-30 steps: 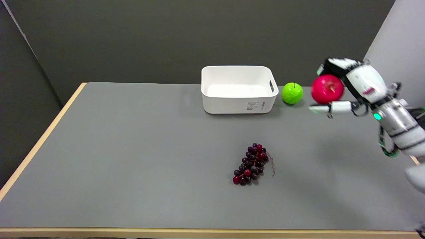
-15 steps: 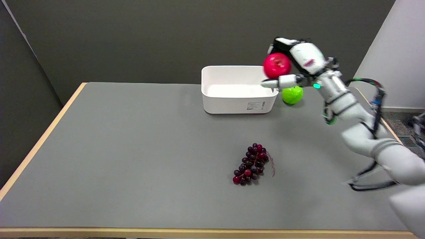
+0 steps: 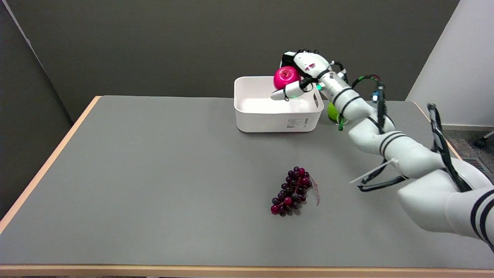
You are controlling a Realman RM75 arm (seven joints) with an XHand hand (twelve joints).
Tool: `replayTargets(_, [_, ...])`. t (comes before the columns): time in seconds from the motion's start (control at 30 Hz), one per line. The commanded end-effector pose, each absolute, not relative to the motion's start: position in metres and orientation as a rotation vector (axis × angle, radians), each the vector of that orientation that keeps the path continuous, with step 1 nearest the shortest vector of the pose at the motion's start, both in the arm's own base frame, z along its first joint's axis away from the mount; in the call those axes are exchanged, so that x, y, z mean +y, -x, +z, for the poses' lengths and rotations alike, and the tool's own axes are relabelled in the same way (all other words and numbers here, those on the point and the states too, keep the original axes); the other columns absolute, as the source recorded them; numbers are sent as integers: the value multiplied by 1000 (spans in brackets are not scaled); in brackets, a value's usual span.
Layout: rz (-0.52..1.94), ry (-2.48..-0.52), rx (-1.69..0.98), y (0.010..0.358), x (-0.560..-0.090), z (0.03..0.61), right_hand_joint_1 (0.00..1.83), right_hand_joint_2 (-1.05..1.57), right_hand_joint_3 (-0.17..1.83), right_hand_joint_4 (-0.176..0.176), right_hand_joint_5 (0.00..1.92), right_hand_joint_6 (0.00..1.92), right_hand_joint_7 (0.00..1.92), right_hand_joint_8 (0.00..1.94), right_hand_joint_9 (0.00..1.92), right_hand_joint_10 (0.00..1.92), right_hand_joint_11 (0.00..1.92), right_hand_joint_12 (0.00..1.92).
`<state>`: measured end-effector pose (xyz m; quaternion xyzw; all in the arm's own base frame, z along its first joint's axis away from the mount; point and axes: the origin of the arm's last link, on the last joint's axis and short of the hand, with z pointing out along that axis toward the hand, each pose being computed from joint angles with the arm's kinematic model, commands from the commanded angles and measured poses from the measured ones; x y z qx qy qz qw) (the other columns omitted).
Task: Place the red apple into the white box.
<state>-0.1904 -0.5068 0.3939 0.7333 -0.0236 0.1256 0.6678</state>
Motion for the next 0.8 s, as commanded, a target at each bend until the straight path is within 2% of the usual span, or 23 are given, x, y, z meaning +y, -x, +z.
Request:
replayTargets(0.03, [169,-1577,-172,192,-540,364,997,1157,479,-113,345,1424,523,1573,626,1834,215,1755])
replayTargets(0.07, [224,-1565,-208,192,-537,367,908,979,794,-48,231,1099,536,1344,552,1745,116,1703])
replayTargets(0.13, [278,-1550,-244,193,-533,373,759,808,896,3,190,486,474,784,492,1252,167,1518])
replayTargets(0.23, [313,-1541,-261,195,-527,378,458,689,891,60,81,291,167,255,159,715,131,1263])
replayTargets(0.3, [326,-1546,-263,195,-524,379,301,606,939,73,52,210,64,134,30,603,76,1189])
replayTargets(0.37, [338,-1552,-261,194,-521,380,185,591,893,79,1,210,-1,67,-1,541,45,1242])
replayTargets(0.67, [447,-1600,-204,184,-487,392,124,553,890,89,14,158,-1,-1,-1,515,66,1235])
replayTargets(0.8, [751,-1637,-147,159,-447,404,131,555,902,86,11,172,-1,-1,-1,419,2,1110])
